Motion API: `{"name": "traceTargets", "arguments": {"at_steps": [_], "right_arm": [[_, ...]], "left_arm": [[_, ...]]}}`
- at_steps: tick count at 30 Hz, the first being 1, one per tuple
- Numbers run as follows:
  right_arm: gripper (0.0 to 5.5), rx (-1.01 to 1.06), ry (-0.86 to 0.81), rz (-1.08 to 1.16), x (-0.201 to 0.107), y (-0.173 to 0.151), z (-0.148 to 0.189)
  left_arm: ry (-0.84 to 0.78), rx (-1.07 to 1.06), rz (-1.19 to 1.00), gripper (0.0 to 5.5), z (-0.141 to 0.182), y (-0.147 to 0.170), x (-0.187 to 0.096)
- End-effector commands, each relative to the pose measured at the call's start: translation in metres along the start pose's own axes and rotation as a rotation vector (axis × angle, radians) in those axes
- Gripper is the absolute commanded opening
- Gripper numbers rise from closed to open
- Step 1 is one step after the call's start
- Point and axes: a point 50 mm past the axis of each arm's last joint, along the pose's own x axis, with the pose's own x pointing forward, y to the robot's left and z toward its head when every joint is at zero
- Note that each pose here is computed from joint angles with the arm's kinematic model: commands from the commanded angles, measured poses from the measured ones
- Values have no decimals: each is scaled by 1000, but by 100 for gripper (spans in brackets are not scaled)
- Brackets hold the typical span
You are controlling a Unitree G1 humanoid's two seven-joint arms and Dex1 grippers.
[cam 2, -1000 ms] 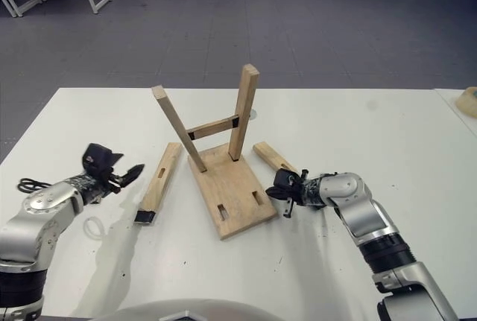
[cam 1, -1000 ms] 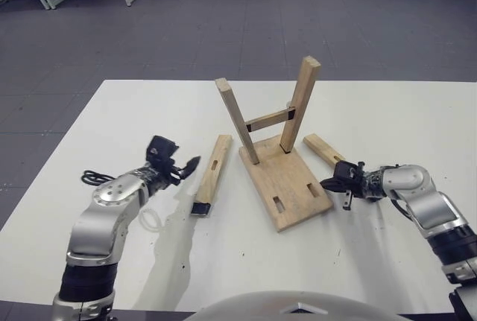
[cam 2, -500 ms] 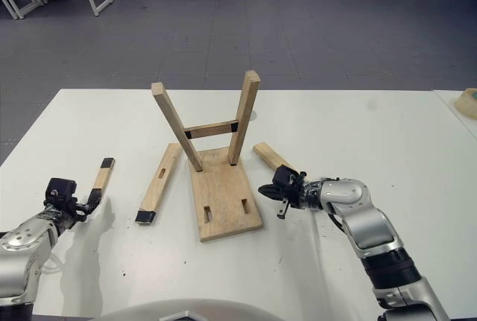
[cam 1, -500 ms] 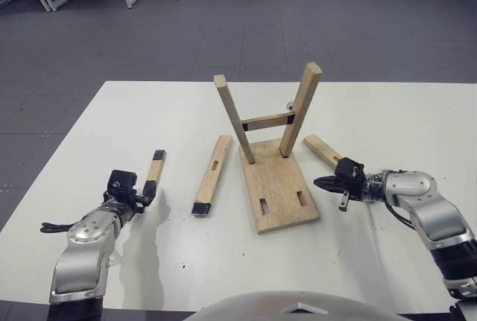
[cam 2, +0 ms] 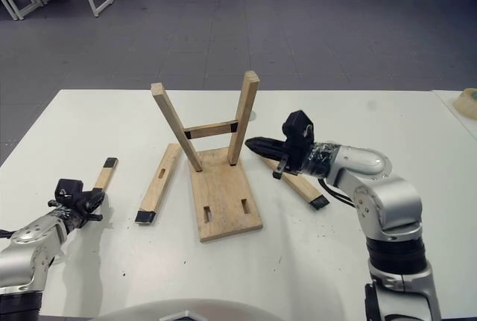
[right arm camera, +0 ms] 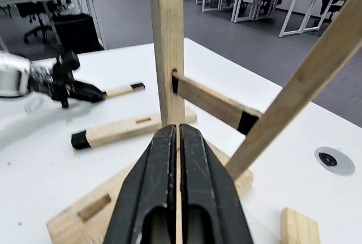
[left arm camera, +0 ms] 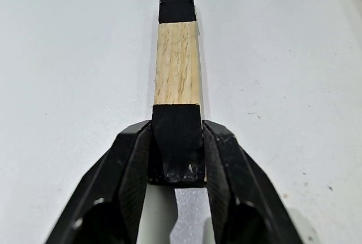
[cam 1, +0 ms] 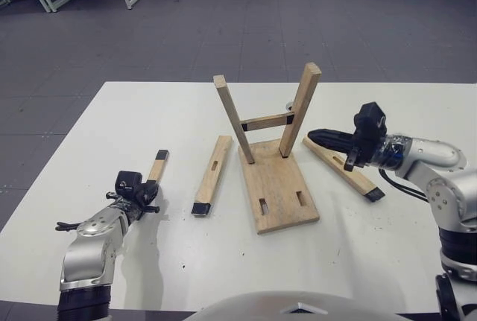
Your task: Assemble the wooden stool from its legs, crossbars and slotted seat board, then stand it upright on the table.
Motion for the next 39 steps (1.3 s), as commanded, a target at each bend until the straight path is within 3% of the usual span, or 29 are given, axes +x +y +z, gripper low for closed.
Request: {"name": "traceTargets", "arguments": {"at_steps": [1, 4, 8, 13, 17, 21, 23, 28, 34, 39], "right_arm": [[45, 143, -131, 11, 4, 3, 18], [97, 234, -167, 0, 6, 2, 19], [176, 396, -301, -4, 13, -4, 29], [198, 489, -369, 53, 23, -1, 42], [198, 544, -406, 168, 32, 11, 54], [198, 556, -424, 233, 40, 19, 63], [198, 564, -439, 253, 44, 20, 68], [275, 563, -459, 265, 52, 19, 76], [275, 547, -490, 240, 57, 12, 83], [174, 485, -471, 206, 56, 9, 83]], "left_arm": [[-66, -3, 20, 131, 8, -5, 5], [-374, 8, 42, 131, 52, -9, 3], [-903, 132, -12, 131, 128, -31, -31], [-1200, 259, -145, 131, 174, -65, -62], [-1200, 415, -395, 131, 175, -108, -67], [-1155, 466, -521, 131, 167, -129, -62], [-1145, 475, -549, 131, 164, -134, -61], [-1134, 483, -580, 131, 161, -140, -62], [-1116, 494, -589, 131, 158, -140, -60], [-1101, 506, -583, 131, 156, -138, -59]]}}
